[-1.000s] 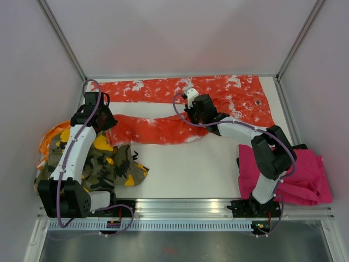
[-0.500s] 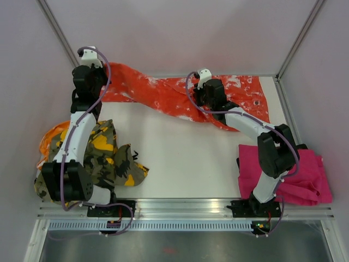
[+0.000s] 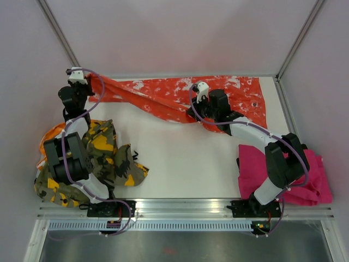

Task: Fold and stack the trousers
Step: Flatten the trousers out

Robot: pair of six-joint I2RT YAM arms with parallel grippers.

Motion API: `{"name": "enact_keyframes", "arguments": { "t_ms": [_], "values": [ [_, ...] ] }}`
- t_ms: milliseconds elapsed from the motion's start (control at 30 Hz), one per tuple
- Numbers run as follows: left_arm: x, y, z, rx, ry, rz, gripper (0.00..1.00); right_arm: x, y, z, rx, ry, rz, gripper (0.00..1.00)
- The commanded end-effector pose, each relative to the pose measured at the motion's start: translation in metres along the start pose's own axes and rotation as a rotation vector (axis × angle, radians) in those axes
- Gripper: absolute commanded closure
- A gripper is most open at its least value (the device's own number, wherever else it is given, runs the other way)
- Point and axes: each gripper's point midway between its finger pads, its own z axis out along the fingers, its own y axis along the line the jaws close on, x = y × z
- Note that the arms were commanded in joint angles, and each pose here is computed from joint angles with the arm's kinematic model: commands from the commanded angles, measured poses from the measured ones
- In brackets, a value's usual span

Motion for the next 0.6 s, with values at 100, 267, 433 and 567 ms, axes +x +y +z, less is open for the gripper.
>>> {"name": "enact_keyframes", "arguments": {
  "t_ms": [100, 267, 433, 567],
  "values": [
    [-0.044, 0.035, -0.011, -0.152, -0.216, 0.153, 0.98, 0.046, 0.039, -0.012, -0.174, 0.140, 0.100, 1.00],
    [-0.058, 0.031, -0.004, -0.125, -0.293, 0.146, 0.98, 0.087, 0.055, -0.018, -0.180, 0.261, 0.081, 1.00],
    [-0.077, 0.042, 0.000, -0.163, -0.374, 0.183, 0.96, 0.136, 0.067, -0.019, -0.202, 0.384, 0.114, 1.00],
    [-0.078, 0.056, 0.001, -0.195, -0.333, 0.197, 0.27, 0.158, 0.064, -0.016, -0.187, 0.440, 0.146, 1.00]
  ]
}}
